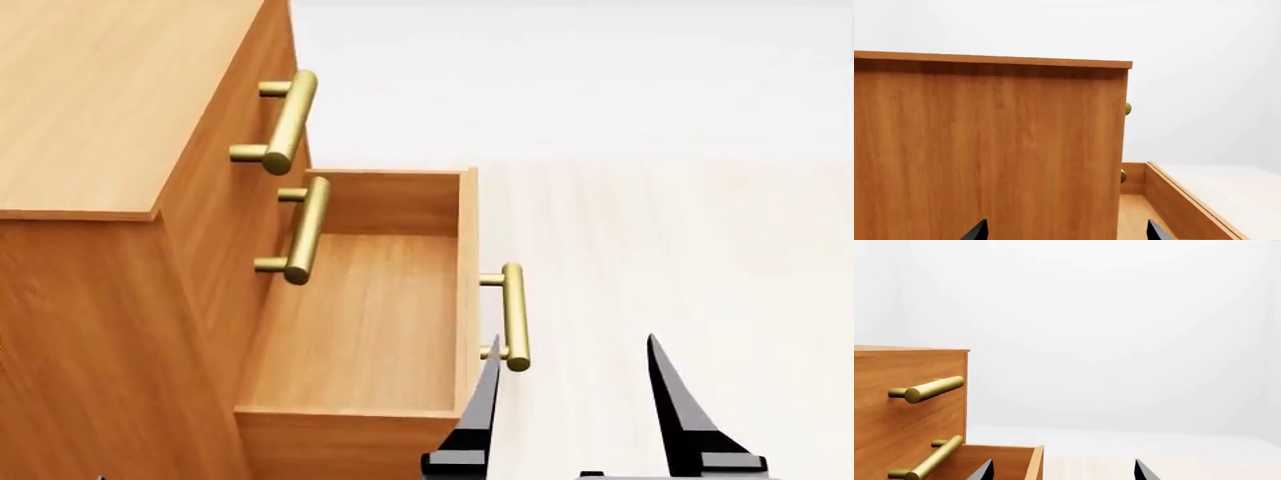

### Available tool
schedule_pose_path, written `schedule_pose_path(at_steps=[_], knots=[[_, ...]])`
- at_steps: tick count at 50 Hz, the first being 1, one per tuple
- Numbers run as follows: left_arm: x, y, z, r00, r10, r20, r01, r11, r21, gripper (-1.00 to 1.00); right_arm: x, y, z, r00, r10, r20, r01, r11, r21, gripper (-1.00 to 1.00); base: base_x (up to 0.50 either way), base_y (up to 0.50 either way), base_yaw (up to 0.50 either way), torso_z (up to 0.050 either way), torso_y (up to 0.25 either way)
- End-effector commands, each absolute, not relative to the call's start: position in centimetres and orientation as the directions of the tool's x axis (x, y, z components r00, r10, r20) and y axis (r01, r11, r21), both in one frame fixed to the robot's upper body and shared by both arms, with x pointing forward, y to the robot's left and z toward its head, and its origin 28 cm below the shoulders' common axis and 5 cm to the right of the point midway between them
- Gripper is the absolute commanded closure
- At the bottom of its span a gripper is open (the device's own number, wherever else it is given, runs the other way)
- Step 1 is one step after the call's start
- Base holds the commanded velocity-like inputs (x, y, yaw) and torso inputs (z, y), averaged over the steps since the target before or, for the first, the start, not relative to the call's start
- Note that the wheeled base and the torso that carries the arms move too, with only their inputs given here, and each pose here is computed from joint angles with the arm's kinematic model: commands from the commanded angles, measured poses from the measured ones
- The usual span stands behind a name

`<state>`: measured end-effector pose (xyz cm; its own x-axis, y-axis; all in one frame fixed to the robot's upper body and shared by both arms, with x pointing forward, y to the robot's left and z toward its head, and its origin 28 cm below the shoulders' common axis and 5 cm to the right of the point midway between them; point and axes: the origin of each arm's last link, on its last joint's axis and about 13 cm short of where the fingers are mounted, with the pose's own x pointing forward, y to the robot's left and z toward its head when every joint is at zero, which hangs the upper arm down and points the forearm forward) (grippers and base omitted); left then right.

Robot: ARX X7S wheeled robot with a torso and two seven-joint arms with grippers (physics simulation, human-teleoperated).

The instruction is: Put the bowl in the bottom drawer of the cabinet and close it.

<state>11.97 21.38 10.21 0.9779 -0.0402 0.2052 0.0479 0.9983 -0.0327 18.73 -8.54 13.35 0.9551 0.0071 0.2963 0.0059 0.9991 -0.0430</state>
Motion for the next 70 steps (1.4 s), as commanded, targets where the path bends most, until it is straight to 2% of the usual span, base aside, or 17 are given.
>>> schedule_pose_path(at_steps=[1,40,70], knots=[[11.87,21.33,10.32,0.978,-0.047,0.206,0.058,0.997,-0.044,-1.0,18.78,-8.5,13.26,0.955,0.009,0.298,0.003,0.999,-0.039,-1.0,0.0,0.0,0.0,0.05,0.0],[11.84,21.42,10.4,0.979,-0.044,0.198,0.053,0.998,-0.042,-1.0,18.77,-8.54,13.25,0.955,0.007,0.298,0.006,0.999,-0.04,-1.0,0.0,0.0,0.0,0.05,0.0],[11.8,21.38,10.35,0.979,-0.049,0.198,0.056,0.998,-0.03,-1.0,18.76,-8.52,13.22,0.955,0.007,0.297,0.005,0.999,-0.04,-1.0,0.0,0.0,0.0,0.049,-0.134]])
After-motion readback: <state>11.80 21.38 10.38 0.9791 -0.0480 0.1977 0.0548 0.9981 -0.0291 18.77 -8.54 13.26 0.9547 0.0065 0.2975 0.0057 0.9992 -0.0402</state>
